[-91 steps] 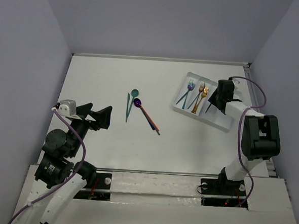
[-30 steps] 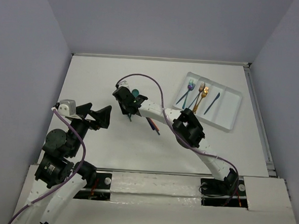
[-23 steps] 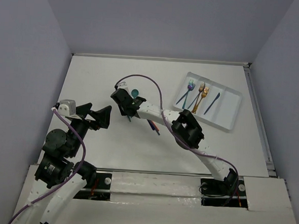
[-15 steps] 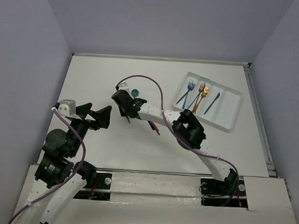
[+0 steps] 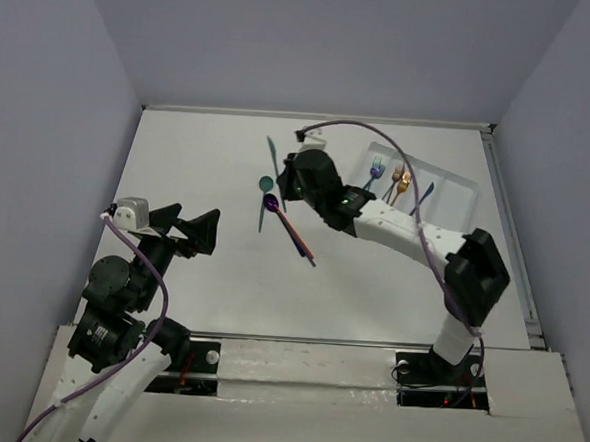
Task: Sort the eating utensils into containers
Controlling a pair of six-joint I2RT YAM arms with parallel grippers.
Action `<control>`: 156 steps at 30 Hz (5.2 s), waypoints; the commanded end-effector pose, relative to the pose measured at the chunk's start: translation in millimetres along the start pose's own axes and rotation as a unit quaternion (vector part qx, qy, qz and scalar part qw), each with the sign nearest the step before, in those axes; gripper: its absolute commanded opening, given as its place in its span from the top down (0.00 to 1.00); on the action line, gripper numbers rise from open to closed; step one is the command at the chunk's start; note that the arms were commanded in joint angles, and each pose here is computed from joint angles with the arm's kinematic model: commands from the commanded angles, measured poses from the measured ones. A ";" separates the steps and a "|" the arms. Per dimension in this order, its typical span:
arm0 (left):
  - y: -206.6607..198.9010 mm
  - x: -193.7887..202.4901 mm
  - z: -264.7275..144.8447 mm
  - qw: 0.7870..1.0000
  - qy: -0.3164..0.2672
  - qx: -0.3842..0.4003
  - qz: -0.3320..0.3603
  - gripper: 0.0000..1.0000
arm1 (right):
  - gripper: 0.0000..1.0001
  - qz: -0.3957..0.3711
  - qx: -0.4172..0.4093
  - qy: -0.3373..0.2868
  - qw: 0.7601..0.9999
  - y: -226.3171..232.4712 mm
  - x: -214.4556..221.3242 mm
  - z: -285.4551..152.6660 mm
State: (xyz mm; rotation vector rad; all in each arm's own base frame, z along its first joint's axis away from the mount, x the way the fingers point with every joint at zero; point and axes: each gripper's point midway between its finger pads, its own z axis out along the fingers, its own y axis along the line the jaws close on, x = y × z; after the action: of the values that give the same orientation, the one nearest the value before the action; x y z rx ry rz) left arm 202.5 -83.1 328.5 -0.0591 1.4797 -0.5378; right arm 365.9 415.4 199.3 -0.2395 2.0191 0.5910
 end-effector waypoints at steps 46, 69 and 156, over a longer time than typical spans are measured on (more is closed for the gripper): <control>-16.3 -20.7 -2.8 0.999 -0.028 0.035 -0.001 0.01 | 0.36 0.091 0.236 -0.026 0.967 -328.4 -31.5 -85.1; -14.1 -18.9 -1.0 0.999 -0.025 0.030 0.000 0.01 | 0.72 -0.136 0.043 0.217 0.966 -96.2 112.8 18.8; -25.3 -24.8 -14.8 0.998 -0.035 0.060 -0.009 0.01 | 0.77 0.001 0.363 0.101 0.926 -309.4 -20.9 10.1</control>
State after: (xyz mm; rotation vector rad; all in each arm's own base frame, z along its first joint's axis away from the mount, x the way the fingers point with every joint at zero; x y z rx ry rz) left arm 190.3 -93.0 334.4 -0.0091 1.4549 -0.6020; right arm 493.0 156.2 106.8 0.1463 2.3222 -0.1521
